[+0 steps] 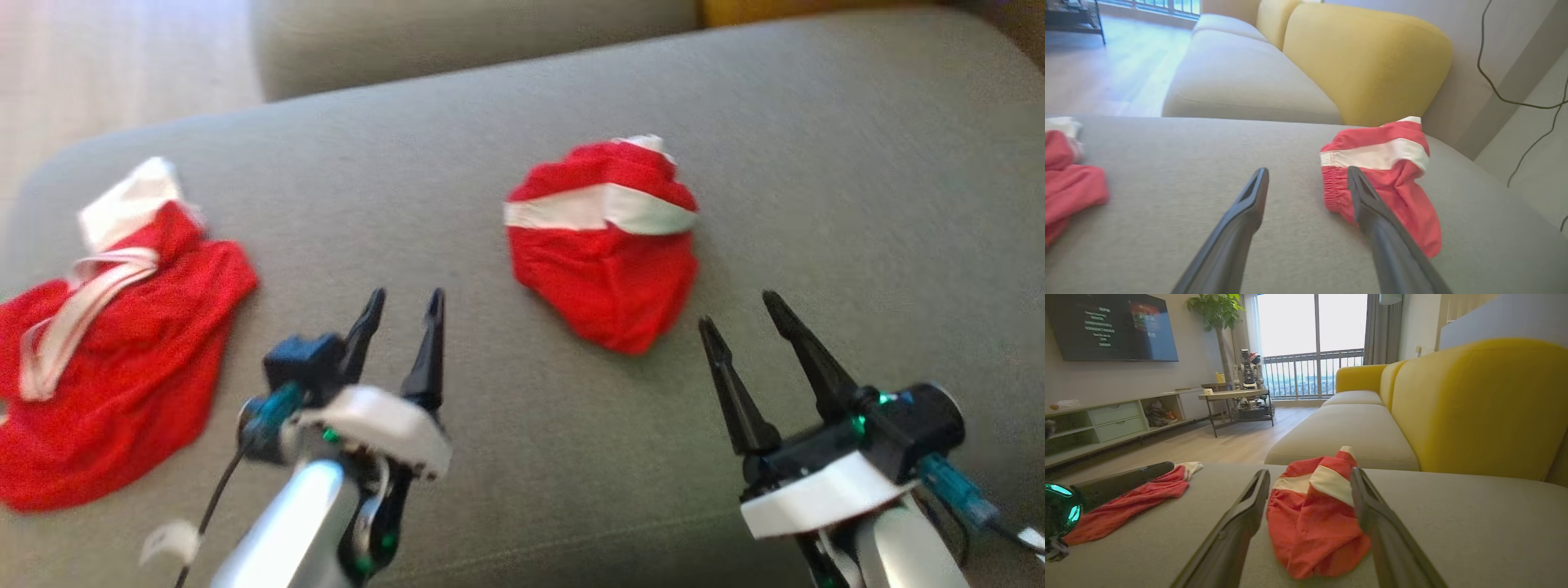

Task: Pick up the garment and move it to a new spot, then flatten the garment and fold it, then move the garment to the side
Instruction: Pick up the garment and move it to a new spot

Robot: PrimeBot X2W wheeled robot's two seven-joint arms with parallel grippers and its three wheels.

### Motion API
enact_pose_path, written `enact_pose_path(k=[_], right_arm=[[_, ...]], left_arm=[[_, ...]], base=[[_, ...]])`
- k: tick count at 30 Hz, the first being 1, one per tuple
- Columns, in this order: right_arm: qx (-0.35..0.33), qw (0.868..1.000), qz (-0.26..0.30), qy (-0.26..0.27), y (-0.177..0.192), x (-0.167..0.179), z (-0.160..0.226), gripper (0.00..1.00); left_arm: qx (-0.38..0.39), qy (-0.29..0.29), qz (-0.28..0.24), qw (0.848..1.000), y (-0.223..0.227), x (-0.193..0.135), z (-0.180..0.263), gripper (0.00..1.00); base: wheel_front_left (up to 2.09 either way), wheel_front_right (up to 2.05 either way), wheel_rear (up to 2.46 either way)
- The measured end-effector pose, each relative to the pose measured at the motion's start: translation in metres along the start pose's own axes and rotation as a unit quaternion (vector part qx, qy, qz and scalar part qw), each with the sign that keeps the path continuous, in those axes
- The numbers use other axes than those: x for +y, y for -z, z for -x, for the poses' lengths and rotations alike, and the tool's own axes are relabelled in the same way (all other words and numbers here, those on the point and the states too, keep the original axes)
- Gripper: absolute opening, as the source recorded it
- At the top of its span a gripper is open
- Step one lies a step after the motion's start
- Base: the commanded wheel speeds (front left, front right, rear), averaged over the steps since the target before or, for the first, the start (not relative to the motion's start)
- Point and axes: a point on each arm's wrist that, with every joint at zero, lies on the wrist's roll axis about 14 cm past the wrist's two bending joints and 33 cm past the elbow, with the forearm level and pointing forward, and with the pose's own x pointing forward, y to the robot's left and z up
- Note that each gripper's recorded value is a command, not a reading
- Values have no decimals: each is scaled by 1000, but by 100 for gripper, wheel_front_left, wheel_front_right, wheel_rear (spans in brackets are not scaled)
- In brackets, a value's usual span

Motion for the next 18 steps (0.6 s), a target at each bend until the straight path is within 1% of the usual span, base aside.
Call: enact_pose_path(k=[4, 6, 9, 14, 18], right_arm=[[2, 1000, -7, -20, 1, 14, 3, 100], [4, 1000, -10, -29, 3, 21, 6, 100], [9, 999, -12, -38, 5, 27, 13, 100], [19, 999, -17, -30, 10, 23, 26, 100], [26, 999, -19, -23, 13, 20, 35, 100]], left_arm=[[-46, -50, -29, 997, -26, 28, 40, 100], [-73, -86, -36, 993, -39, 44, 61, 100], [-100, -123, -58, 986, -52, 58, 92, 100], [-141, -130, -105, 976, -71, 56, 128, 100], [-159, -148, -112, 970, -80, 61, 149, 100]], base=[[0, 0, 0], [0, 0, 0], [0, 0, 0], [0, 0, 0], [0, 0, 0]])
